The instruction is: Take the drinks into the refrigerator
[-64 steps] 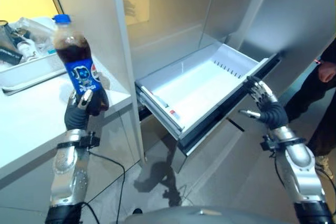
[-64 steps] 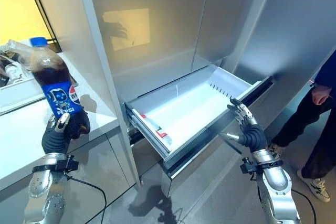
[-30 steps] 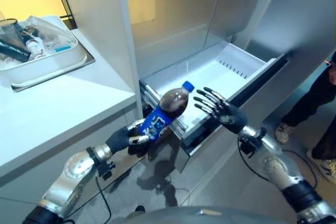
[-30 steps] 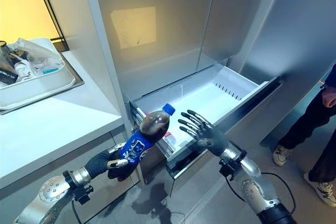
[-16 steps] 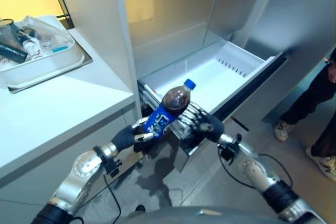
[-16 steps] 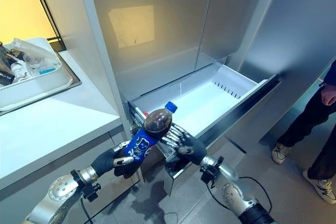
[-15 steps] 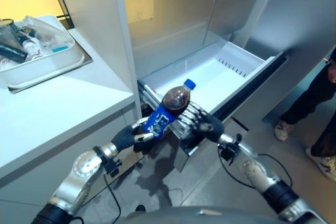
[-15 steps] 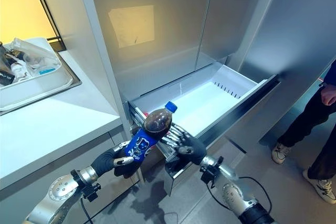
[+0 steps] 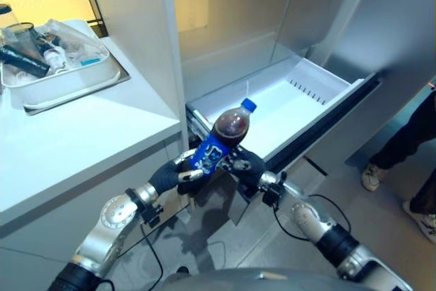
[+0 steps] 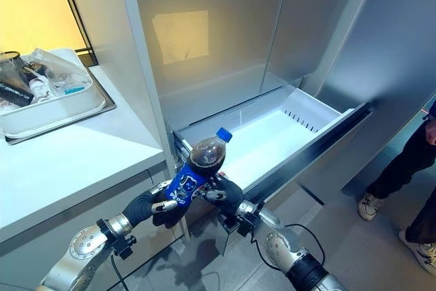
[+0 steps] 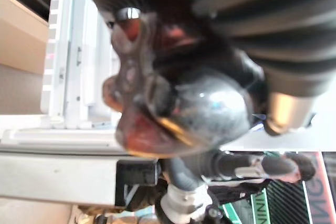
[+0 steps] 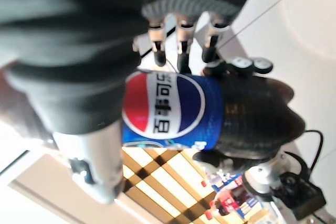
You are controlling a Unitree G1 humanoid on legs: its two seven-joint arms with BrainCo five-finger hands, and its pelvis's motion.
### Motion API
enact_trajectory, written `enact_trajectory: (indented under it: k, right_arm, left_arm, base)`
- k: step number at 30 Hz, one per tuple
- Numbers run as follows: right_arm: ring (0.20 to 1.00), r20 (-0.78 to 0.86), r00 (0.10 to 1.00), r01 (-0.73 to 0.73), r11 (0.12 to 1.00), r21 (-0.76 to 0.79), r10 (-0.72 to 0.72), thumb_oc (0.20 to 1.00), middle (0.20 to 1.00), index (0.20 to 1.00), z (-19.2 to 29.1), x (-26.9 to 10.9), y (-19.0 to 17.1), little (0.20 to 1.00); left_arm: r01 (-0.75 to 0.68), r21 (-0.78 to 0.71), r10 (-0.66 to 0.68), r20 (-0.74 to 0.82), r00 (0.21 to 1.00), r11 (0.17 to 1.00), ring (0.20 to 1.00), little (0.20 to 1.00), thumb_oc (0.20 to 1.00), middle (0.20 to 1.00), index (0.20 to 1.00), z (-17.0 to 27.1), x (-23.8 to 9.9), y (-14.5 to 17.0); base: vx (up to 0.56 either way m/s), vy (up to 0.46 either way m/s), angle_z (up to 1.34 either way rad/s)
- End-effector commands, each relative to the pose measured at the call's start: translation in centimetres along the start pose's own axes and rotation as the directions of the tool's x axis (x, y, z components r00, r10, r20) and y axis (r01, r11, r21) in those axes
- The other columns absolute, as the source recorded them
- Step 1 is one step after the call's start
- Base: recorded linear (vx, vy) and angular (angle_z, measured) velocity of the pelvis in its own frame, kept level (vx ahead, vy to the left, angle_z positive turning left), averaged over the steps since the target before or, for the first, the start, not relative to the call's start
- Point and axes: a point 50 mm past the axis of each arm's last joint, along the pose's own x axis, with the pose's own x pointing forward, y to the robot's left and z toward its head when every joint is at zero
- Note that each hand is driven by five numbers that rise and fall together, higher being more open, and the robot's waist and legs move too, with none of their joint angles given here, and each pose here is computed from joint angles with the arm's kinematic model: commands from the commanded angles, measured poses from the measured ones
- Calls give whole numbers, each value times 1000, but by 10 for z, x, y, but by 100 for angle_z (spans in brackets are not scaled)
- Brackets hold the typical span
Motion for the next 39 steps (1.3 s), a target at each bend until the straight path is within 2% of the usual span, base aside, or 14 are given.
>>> enact_trajectory:
  k: [1,16,27,33,34,35,39]
  right_arm:
    - [1000,82,989,-120,993,-7,121,1000,1000,1000,16,31,19,1000]
    - [1000,256,957,-129,991,-43,135,1000,1000,1000,58,61,28,1000]
    - [1000,329,927,-158,983,-98,182,1000,1000,1000,87,77,38,1000]
    - [1000,330,921,-191,978,-83,208,1000,1000,1000,87,83,45,1000]
    - [859,330,921,-191,978,-83,208,859,859,859,87,83,45,859]
    - [200,319,922,-206,976,-71,218,200,200,200,83,84,48,200]
    - [200,300,926,-221,973,-65,230,200,200,200,78,82,50,200]
  left_arm:
    - [8,118,-47,332,942,993,200,200,200,200,200,61,31,7]
    - [20,80,-44,309,950,997,200,200,200,200,200,54,32,5]
    - [50,61,-66,296,953,997,200,200,200,200,200,51,32,2]
    - [62,61,-77,285,955,996,200,200,200,200,200,50,33,1]
    - [62,61,-77,285,955,996,200,200,200,200,200,50,33,1]
    - [61,60,-76,283,956,996,200,200,200,200,200,49,34,0]
    - [55,66,-72,280,957,996,200,200,200,200,200,49,34,1]
  base:
    - [0,0,0]
    - [0,0,0]
    - [0,0,0]
    - [0,0,0]
    - [0,0,0]
    - [0,0,0]
    - [0,0,0]
